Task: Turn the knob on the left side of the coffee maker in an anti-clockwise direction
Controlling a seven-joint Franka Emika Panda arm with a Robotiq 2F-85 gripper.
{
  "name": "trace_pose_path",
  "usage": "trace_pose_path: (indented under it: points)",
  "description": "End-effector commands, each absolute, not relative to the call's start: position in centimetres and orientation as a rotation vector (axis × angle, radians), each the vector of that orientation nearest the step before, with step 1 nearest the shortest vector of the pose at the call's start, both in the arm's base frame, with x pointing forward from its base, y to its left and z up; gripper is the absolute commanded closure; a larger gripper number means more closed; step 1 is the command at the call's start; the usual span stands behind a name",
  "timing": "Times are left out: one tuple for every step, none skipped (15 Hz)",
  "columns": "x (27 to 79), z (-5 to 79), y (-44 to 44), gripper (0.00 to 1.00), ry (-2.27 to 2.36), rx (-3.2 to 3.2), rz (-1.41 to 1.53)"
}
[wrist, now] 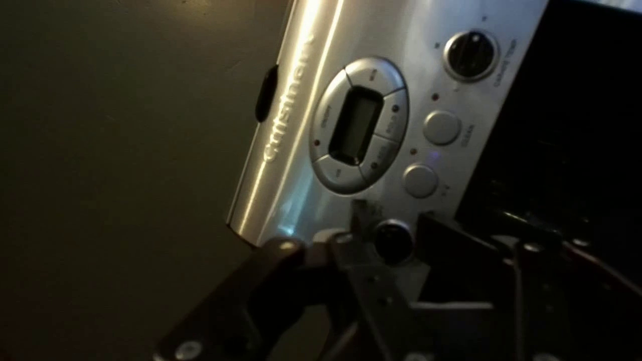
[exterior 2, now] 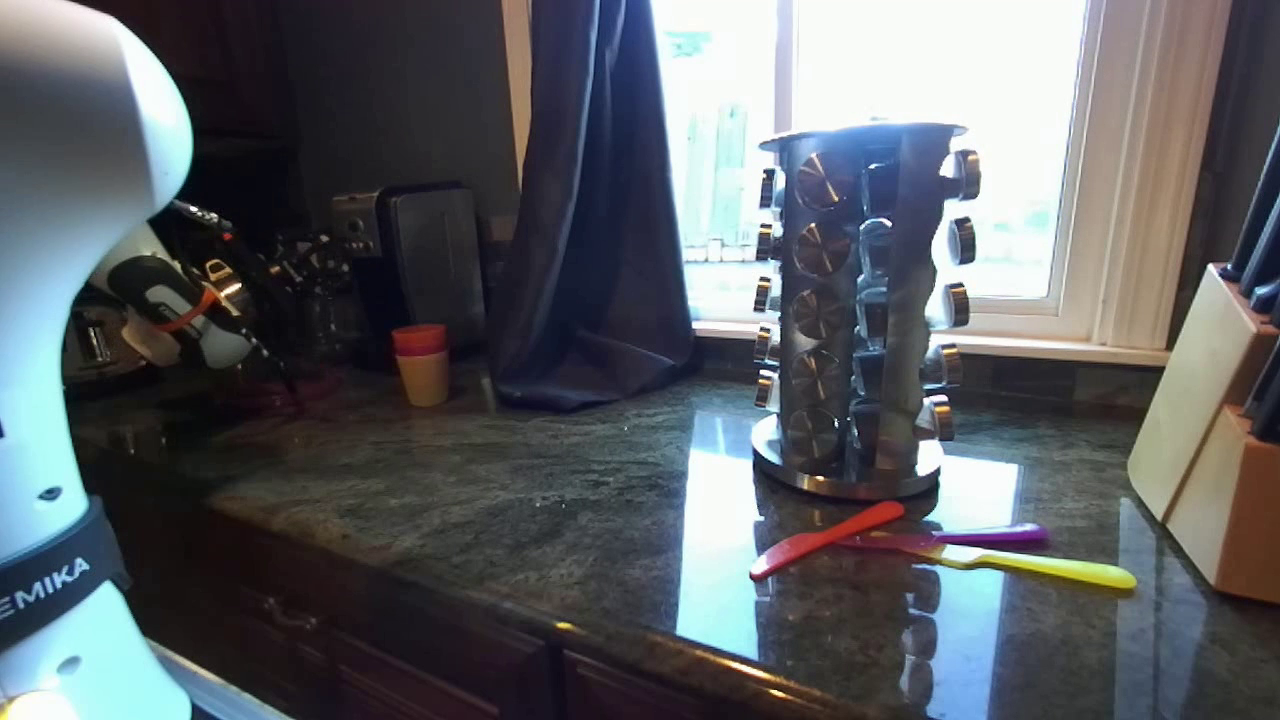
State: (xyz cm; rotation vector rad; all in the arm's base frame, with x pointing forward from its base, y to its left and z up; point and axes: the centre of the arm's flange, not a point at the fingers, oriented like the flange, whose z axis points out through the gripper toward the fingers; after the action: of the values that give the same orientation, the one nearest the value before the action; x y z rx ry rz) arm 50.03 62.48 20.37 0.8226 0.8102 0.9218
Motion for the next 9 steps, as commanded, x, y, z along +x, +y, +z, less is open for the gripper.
trace_pose_path:
  points:
    - [52.5,21.5,60.0,0.36,0.785,0.815,0.874]
    - [52.7,21.6,59.8,0.27,0.781,0.832,0.857]
    - [52.6,21.9,59.8,0.2,0.781,0.841,0.846]
    - [52.5,22.1,59.9,0.12,0.778,0.852,0.834]
    - [52.3,22.3,60.0,0.05,0.782,0.863,0.819]
    - [52.1,22.5,60.0,0.0,0.783,0.874,0.803]
    - [51.9,22.7,60.1,0.0,0.788,0.883,0.783]
    - [51.8,22.9,60.0,0.0,0.791,0.894,0.765]
    - [51.8,23.1,59.9,0.0,0.8,0.911,0.735]
